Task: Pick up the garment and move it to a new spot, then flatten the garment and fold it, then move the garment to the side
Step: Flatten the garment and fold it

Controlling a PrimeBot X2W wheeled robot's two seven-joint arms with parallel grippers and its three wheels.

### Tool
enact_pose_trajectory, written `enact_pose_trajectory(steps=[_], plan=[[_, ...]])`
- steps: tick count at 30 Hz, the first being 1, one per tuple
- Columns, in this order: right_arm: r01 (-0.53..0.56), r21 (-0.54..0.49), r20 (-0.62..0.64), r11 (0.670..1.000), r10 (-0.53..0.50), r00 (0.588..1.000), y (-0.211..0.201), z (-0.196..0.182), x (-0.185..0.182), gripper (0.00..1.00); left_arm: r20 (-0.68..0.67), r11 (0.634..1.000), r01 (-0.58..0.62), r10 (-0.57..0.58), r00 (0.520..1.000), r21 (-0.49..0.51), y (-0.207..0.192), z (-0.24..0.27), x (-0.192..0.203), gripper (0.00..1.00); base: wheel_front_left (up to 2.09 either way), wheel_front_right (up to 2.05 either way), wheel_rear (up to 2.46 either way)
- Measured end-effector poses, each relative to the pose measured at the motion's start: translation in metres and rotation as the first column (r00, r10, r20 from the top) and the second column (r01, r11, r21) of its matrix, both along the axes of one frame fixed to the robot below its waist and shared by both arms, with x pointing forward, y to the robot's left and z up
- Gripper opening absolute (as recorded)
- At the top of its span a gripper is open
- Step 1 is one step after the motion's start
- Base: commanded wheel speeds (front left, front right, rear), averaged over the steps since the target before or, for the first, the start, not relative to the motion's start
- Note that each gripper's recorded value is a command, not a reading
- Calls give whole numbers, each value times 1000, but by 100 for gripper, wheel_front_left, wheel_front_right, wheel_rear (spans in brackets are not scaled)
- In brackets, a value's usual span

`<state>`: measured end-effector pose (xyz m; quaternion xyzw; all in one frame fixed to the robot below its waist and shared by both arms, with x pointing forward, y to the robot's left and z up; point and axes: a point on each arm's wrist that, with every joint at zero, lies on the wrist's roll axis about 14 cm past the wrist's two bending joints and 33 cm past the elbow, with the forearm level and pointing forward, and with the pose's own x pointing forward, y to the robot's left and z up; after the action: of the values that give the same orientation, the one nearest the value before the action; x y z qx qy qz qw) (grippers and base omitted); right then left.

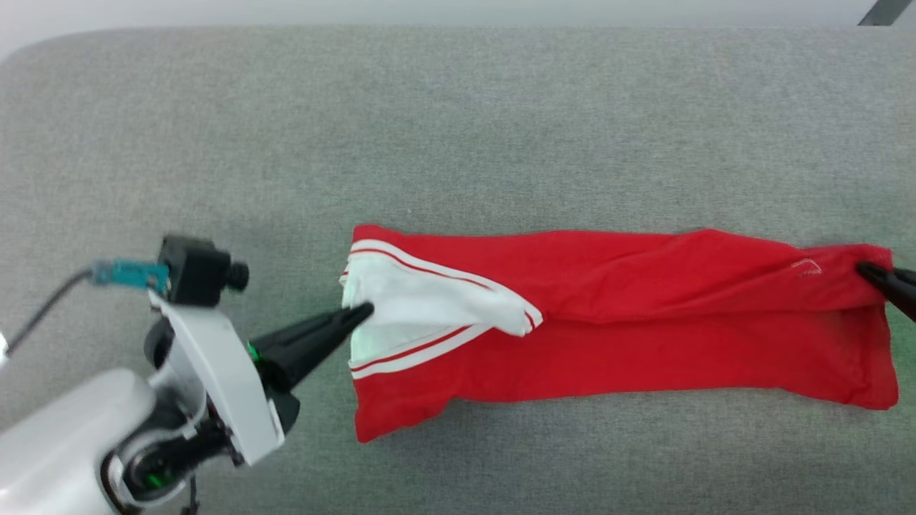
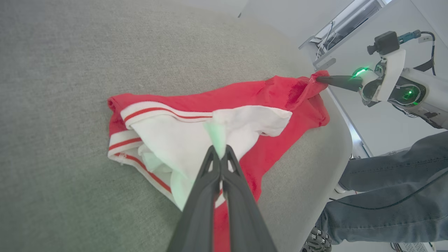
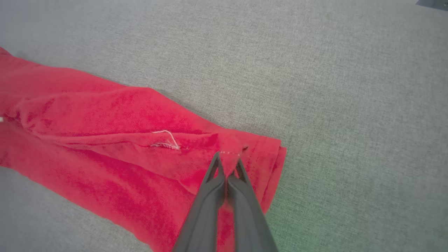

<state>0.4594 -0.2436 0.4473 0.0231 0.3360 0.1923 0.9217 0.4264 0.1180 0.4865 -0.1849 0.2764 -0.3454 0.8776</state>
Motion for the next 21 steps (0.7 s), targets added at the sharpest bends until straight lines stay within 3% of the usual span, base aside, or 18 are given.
enact_pose_trajectory(steps=[16,17,19,20,21], plan=[[64,27,-78,998,-61,995,5,-56,-6,0,-128,995,-60,70,989,83,0,-84,-7,0,0,0,0],[61,22,-70,998,-60,996,5,-56,-5,0,-125,994,-64,75,989,93,1,-87,-6,10,0,0,0],[62,21,-50,998,-61,997,6,-54,-3,42,-111,993,-70,81,990,97,0,-89,-4,43,0,0,0],[62,24,-42,998,-61,997,7,-52,-2,89,-98,993,-79,88,991,90,-1,-88,-2,69,0,0,0],[60,26,-35,998,-59,998,8,-50,-2,100,-84,993,-88,94,992,82,-2,-85,-1,93,0,0,0]])
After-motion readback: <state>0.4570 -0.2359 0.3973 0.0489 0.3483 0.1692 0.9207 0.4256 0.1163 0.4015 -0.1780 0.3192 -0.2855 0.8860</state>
